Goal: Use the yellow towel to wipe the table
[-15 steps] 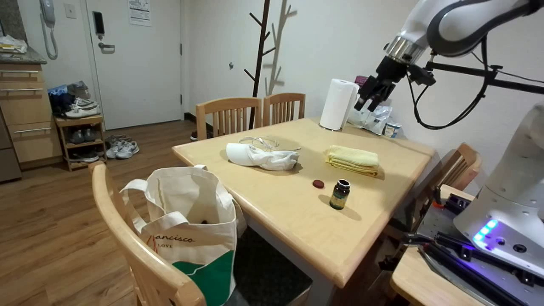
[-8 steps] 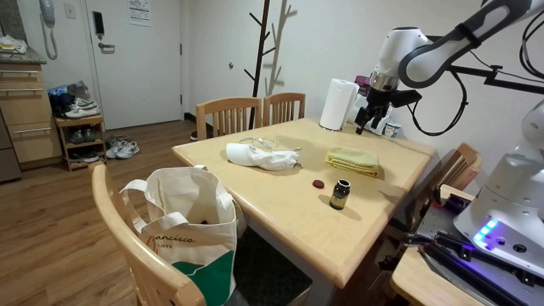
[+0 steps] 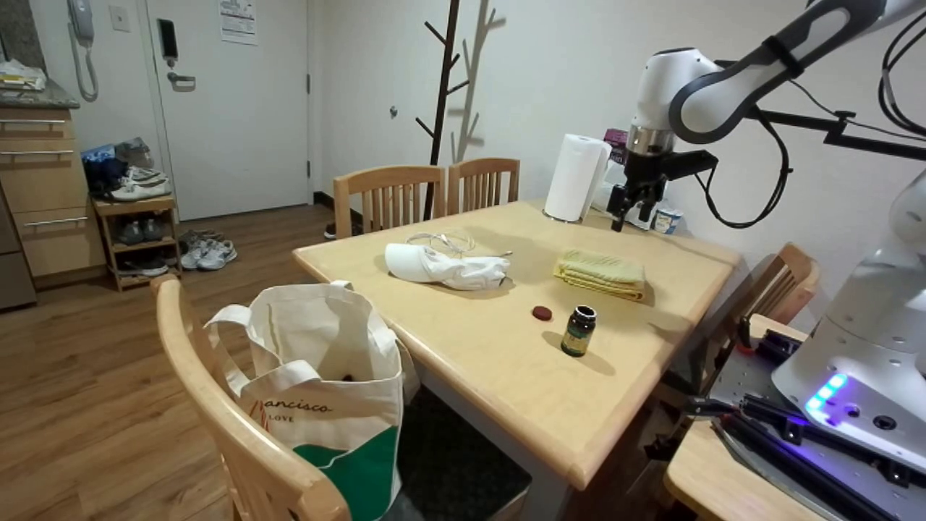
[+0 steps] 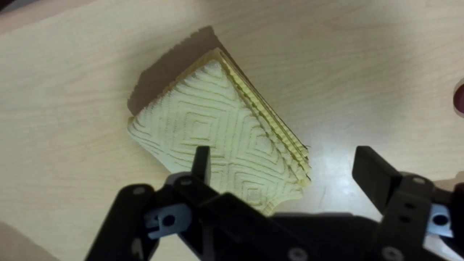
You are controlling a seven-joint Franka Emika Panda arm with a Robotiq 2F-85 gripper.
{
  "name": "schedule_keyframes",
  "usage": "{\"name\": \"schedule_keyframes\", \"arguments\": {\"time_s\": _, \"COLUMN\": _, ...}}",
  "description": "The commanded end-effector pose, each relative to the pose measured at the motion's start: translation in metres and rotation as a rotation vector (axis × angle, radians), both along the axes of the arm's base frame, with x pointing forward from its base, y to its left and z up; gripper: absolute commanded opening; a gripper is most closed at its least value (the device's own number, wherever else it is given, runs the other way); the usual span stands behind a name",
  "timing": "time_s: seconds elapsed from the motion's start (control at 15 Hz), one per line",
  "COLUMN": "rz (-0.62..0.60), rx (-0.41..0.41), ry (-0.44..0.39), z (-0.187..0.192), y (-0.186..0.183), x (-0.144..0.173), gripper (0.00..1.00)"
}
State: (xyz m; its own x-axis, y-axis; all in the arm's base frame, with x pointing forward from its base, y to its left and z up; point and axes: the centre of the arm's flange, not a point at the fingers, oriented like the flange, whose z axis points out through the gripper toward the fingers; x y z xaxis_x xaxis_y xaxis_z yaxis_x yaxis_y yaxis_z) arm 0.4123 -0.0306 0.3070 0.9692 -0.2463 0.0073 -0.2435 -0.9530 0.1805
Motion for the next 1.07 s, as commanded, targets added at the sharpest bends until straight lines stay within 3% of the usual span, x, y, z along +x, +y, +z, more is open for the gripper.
{"name": "schedule_keyframes", "arguments": {"time_s": 0.0, "rz": 0.062, "rx": 0.056, "ry": 0.065, "z": -0.001, "y": -0.019, "x": 0.019, "gripper": 1.0}}
{"name": "schedule_keyframes", "arguments": {"time_s": 0.33, "rz": 0.307, "rx": 0.215, "ry": 0.031, "z": -0.001, "y": -0.019, "x": 0.027, "gripper": 1.0}}
{"name": "schedule_keyframes", "arguments": {"time_s": 0.47, "rz": 0.253, "rx": 0.177, "ry": 0.027, "z": 0.0, "y": -0.015, "x": 0.021, "gripper": 1.0}}
{"name": "schedule_keyframes", "arguments": {"time_s": 0.73, "rz": 0.279, "rx": 0.176, "ry": 0.021, "z": 0.005, "y": -0.012, "x": 0.025, "gripper": 1.0}}
{"name": "schedule_keyframes", "arguments": {"time_s": 1.0, "rz": 0.45, "rx": 0.114, "ry": 0.124, "z": -0.023, "y": -0.025, "x": 0.037, "gripper": 1.0}}
